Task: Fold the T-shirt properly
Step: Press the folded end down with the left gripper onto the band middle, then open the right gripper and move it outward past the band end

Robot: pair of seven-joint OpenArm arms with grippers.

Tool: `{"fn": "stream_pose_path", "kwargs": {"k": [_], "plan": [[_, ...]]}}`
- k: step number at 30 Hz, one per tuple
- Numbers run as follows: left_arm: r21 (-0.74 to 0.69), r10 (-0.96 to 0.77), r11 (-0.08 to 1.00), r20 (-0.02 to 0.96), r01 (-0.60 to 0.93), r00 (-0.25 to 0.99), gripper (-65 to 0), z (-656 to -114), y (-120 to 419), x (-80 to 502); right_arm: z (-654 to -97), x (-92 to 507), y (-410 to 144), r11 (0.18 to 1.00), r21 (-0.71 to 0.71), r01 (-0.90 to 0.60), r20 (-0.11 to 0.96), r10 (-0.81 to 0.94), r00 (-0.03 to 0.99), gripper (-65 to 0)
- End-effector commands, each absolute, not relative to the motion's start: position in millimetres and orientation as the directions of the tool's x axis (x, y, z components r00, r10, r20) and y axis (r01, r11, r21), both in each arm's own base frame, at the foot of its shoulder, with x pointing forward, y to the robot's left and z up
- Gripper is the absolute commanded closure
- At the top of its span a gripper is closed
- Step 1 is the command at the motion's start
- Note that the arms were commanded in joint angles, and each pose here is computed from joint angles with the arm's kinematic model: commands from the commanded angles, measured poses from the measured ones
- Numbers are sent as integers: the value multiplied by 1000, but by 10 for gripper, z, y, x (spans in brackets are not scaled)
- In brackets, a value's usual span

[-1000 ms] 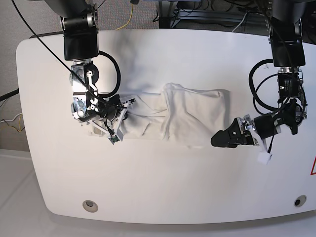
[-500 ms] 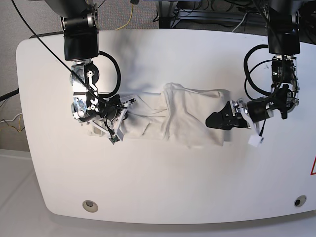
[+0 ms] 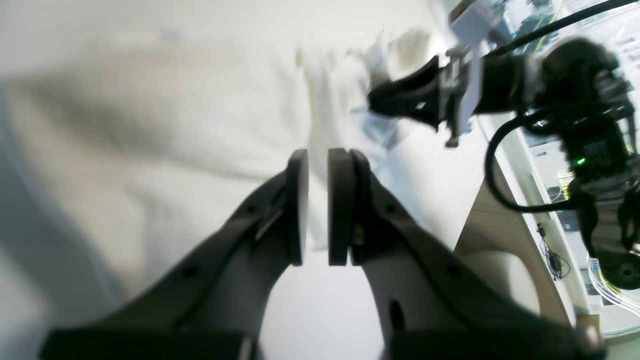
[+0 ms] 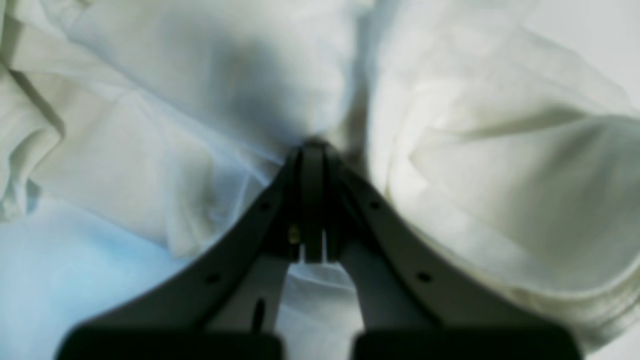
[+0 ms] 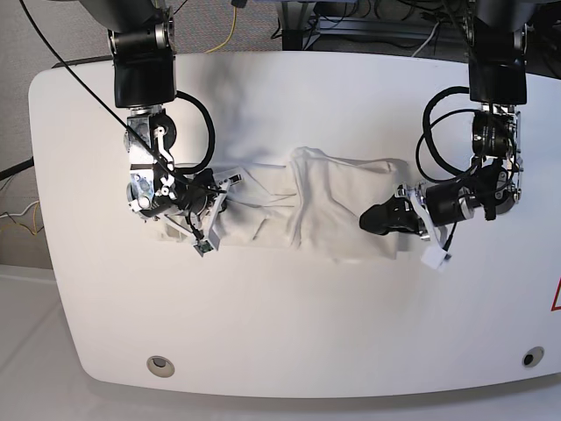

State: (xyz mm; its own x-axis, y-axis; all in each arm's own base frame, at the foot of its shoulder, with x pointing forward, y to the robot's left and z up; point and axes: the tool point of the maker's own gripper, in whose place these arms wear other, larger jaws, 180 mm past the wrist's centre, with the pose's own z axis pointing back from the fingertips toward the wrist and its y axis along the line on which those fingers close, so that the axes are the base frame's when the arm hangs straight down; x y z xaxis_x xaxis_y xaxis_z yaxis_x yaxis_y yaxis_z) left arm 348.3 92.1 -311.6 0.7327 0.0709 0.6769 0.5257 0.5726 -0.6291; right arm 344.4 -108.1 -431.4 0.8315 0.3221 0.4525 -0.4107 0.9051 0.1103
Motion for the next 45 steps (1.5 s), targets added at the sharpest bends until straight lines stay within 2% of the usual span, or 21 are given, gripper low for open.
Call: {"fn": "stream_pose_path", "kwargs": {"k": [1,9,15,24,29,36,45], "plan": [[-611,88,563,714,557,695,-45,-2943,932,3573,-4427,3279,-1190,907,83,-414,359,360,861,0],[-627,99,544,707,557,700,-47,-2966,819,3559,-4426,3278,-1188,905,84,-416,359,362,860,0],[-594,44,587,702,550,711,-47,-3149,769,3526,-4426,3278,-1188,905,84,-416,359,362,860,0],[-428,-155,661,725,616,671,-47,-3530,626,3478,-4426,3278,-1188,905,84,-416,359,362,860,0],[-374,-248,705,667,603,703,-47,-3932,684,3398,-4426,3278,-1188,905,84,-416,359,362,860,0],[-380,-291,745,554,548,780,-47,-4435,784,3218,-4461,3231,-1196,906,87,-415,349,363,864,0],[-414,-273,757,501,505,821,-47,-4637,842,3089,-4464,3231,-1201,906,86,-415,352,362,863,0]]}}
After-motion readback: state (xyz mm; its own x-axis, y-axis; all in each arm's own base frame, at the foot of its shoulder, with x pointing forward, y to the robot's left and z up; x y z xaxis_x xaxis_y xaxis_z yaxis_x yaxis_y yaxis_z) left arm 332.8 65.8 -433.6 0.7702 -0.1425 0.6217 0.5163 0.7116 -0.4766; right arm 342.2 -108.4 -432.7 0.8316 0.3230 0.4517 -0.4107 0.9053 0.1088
